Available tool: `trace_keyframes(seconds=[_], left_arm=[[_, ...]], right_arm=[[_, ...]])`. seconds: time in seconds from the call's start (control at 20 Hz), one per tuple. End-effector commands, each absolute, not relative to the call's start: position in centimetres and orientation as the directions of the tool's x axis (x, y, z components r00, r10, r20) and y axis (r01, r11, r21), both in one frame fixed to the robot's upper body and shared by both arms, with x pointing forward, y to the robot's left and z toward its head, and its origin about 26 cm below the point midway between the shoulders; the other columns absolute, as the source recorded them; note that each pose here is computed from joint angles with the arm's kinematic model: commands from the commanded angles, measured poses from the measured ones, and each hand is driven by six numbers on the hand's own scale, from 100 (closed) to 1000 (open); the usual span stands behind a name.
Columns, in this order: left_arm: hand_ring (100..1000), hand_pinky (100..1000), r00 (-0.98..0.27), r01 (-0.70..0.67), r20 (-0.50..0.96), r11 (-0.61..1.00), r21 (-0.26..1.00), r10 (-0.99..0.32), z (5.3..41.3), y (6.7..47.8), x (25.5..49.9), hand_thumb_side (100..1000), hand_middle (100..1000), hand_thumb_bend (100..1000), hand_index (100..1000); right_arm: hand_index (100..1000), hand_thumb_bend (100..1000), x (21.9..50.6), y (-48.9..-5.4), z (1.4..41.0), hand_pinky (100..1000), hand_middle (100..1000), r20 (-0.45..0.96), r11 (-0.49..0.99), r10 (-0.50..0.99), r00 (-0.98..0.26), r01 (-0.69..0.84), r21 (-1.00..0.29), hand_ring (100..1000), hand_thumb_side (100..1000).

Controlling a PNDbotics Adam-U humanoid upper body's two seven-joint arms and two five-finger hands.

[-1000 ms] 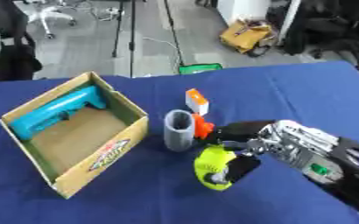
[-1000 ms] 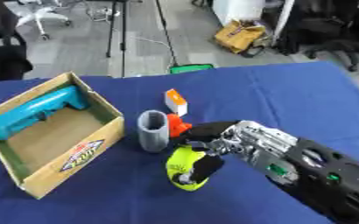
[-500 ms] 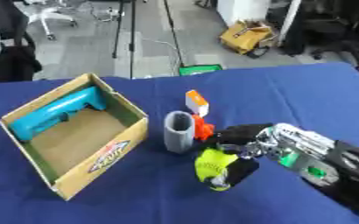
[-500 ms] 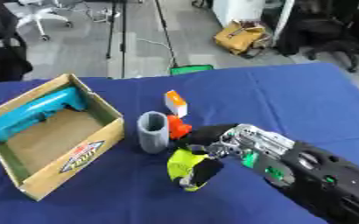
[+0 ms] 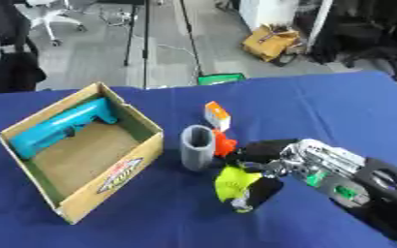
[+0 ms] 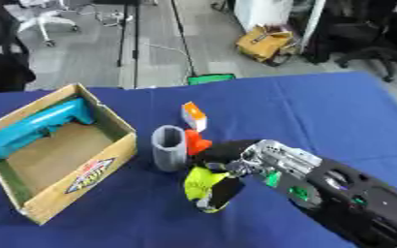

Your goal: Pick up objects on the table and place them in the box.

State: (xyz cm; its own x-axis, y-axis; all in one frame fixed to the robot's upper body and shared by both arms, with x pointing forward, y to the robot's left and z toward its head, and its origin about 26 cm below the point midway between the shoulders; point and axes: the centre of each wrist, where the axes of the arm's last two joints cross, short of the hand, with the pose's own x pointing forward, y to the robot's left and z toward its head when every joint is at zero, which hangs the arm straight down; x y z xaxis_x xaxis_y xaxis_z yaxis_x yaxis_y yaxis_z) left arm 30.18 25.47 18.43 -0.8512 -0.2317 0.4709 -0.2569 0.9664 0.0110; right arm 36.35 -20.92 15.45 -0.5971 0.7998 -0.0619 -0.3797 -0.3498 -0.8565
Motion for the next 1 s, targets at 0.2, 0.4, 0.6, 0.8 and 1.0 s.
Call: trace_keyframes(seconds=[0.2,0.4,0.6,0.8,1.0], left_arm=[[764,727,-0.865,-0.244,0.449,0.97,0.014,-0.224,19.11,25.3,30.05,969,789,100,751],[765,727,-0.865,-0.244,0.449,0.97,0.011,-0.223,19.13,25.31,30.06,966,789,100,750],[767,736,-0.864,-0.244,0.452,0.97,0.012,-0.223,19.11,25.31,30.05,963,789,100,748],[769,738,-0.862,-0.243,0.456,0.97,0.012,-0.222,19.07,25.3,30.04,959,789,100,746],[770,740,-0.861,-0.244,0.457,0.97,0.01,-0.222,19.06,25.31,30.04,957,788,100,743]], right_arm=[[989,431,36.93,-21.43,16.34,871,913,-0.115,-0.384,0.799,-0.591,-0.353,-0.853,924,735],[984,439,37.05,-21.42,16.19,771,899,-0.105,-0.381,0.8,-0.591,-0.365,-0.85,888,669],[984,464,37.1,-21.49,16.2,642,902,-0.081,-0.366,0.805,-0.588,-0.384,-0.848,848,519],[982,458,37.13,-21.48,16.4,588,900,-0.062,-0.357,0.81,-0.583,-0.407,-0.841,839,468],[970,452,37.08,-21.35,16.67,516,893,-0.042,-0.342,0.812,-0.583,-0.415,-0.843,823,462]])
